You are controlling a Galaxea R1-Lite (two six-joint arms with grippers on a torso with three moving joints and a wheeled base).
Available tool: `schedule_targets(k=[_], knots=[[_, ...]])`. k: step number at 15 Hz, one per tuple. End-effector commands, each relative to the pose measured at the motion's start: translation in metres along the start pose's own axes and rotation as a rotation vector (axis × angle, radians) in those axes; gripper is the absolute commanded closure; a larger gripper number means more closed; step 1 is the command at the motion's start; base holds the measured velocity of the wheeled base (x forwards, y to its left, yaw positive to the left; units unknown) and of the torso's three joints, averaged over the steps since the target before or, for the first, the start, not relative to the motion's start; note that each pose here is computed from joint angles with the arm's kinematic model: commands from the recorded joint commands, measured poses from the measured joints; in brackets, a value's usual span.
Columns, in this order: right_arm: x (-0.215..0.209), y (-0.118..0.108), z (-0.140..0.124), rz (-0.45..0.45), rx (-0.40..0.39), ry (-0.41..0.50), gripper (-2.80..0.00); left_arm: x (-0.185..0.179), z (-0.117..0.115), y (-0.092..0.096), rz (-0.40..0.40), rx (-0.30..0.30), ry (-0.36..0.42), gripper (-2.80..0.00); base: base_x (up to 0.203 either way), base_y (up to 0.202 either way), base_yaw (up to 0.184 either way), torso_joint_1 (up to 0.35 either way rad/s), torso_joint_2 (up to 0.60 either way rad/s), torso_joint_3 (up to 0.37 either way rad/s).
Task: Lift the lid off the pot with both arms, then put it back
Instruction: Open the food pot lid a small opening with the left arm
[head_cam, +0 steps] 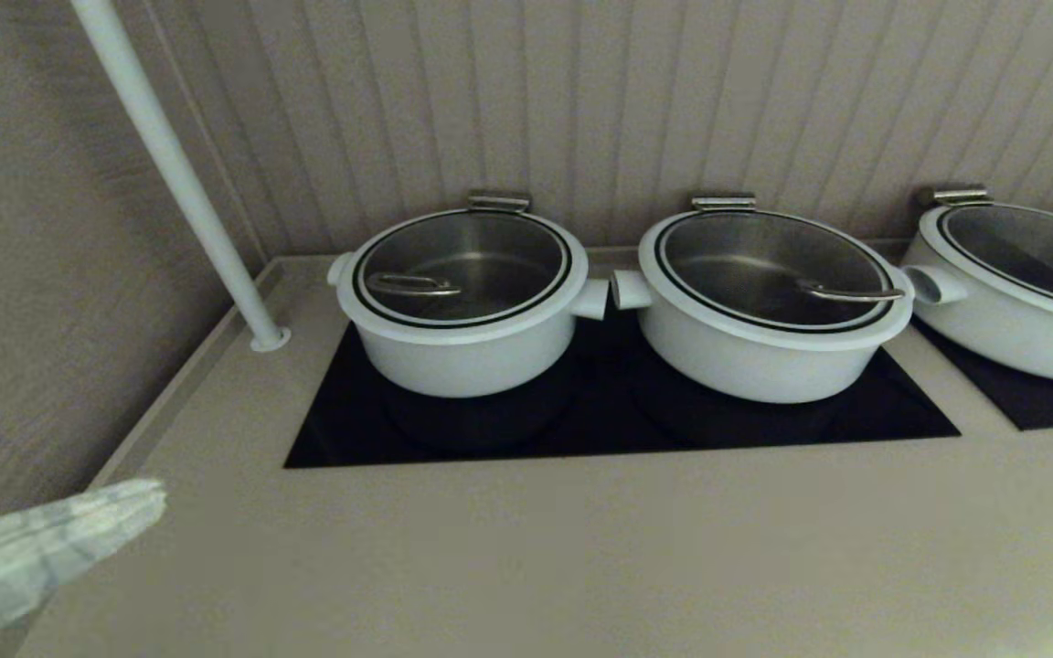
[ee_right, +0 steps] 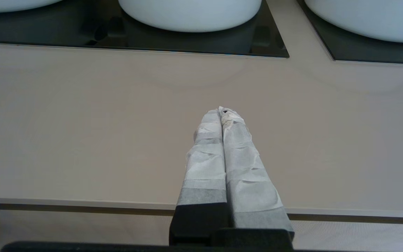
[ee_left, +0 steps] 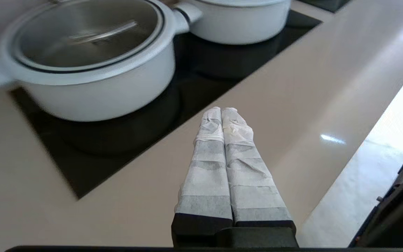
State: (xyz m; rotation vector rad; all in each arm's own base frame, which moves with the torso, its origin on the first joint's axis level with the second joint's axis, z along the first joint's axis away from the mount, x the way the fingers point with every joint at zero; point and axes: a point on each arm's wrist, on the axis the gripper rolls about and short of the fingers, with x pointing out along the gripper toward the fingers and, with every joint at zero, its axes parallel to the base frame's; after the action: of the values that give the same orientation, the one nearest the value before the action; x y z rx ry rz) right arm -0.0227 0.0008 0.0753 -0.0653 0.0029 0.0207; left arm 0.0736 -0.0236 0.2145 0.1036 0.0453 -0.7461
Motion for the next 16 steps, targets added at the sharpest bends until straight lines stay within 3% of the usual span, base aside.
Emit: schedule_targets(k=[1, 5, 12, 16], knots=[[0.0, 0.0, 0.0, 0.001, -0.001, -0.001, 0.0, 0.039, -0.01, 0.021, -0.044, -0.056, 0.09, 0.0, 0.0, 0.0, 0.0, 0.0, 0.0, 0.0], [0.0, 0.0, 0.0, 0.002, -0.008, -0.001, 0.0, 0.075, -0.023, 0.036, -0.08, -0.079, 0.147, 0.0, 0.0, 0.0, 0.0, 0.0, 0.0, 0.0], [0.0, 0.0, 0.0, 0.001, -0.005, -0.001, 0.0, 0.117, -0.035, 0.059, -0.072, -0.07, 0.14, 0.0, 0.0, 0.0, 0.0, 0.0, 0.0, 0.0], [0.0, 0.0, 0.0, 0.001, -0.002, -0.001, 0.0, 0.145, -0.025, 0.077, -0.063, -0.056, 0.118, 0.0, 0.0, 0.0, 0.0, 0.0, 0.0, 0.0]])
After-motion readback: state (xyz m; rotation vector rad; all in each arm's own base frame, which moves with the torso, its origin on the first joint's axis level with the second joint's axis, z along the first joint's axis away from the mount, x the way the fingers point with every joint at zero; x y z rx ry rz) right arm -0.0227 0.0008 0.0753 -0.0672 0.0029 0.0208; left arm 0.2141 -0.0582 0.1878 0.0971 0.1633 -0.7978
